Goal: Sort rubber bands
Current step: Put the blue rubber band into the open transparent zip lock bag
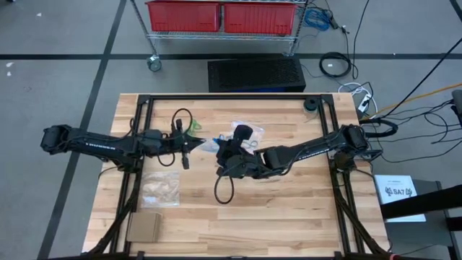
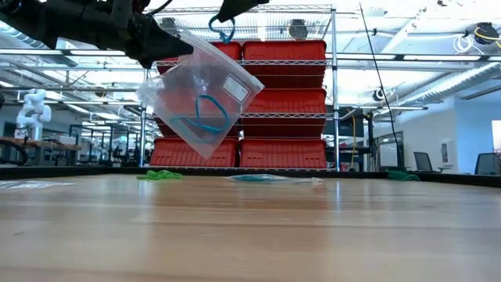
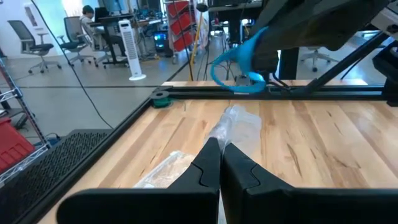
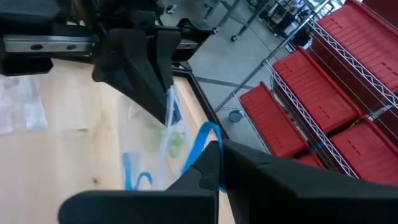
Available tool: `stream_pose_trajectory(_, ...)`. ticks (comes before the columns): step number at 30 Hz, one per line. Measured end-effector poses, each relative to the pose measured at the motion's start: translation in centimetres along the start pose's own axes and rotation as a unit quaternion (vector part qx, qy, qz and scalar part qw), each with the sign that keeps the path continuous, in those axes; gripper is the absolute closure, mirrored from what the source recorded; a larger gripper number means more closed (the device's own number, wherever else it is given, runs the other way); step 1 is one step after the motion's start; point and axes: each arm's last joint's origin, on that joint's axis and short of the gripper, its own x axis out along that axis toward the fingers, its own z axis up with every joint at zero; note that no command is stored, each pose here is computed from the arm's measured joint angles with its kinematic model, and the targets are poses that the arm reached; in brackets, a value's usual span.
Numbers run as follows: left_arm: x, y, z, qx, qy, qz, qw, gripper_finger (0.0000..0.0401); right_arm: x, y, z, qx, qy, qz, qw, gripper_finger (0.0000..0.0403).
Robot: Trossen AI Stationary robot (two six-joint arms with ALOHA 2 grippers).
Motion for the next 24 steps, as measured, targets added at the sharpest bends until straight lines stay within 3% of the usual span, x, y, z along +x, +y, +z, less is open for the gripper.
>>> stream_pose_trajectory(14, 0.0, 0.0, 0.1, -0.009, -0.004, 0.001, 1.000, 0.0401, 1.3, 1.5, -1.3, -0.002, 0.027, 0.021, 0.999, 0.0403)
stream_pose_trajectory(24, 0.0, 0.0, 0.1, -0.011, -0.006, 0.001, 1.000, 0.0401, 2.4, 0.9, -1.6, 0.048, 0.041, 0.094, 0.994, 0.0401)
